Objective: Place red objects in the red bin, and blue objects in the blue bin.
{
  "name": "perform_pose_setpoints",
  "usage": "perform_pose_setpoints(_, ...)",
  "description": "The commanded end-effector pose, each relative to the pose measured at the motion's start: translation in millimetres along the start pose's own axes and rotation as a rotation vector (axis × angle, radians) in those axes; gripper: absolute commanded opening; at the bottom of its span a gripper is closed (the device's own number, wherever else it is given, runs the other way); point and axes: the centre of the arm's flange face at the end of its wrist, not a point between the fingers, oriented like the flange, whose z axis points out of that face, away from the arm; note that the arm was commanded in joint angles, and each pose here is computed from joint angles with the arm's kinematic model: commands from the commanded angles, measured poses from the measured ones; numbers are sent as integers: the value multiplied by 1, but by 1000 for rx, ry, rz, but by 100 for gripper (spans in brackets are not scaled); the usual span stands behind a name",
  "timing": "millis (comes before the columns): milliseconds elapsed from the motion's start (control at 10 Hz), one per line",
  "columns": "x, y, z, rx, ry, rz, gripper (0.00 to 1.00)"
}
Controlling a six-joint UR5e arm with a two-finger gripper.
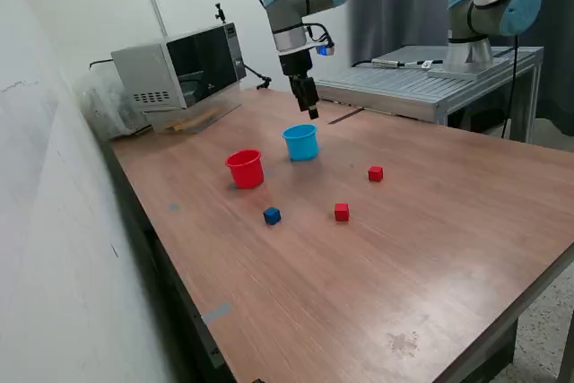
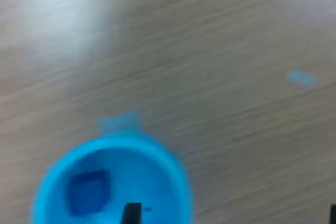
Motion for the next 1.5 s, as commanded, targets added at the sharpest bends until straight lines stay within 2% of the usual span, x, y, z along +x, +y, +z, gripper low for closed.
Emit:
perform_pose_setpoints(0, 79, -33, -8, 6, -4, -233, 100)
perform_pose_setpoints(200, 134, -65, -1, 33, -6, -398, 100)
perform_pose_setpoints(400, 164, -87, 5, 46, -3, -501, 100)
perform_pose_setpoints(600, 178, -93, 30, 77, 8, -537, 100)
perform_pose_setpoints(1100, 192, -78, 118, 131, 2, -624, 100)
perform_pose_setpoints(1400, 185, -64, 131, 131, -1, -629, 100)
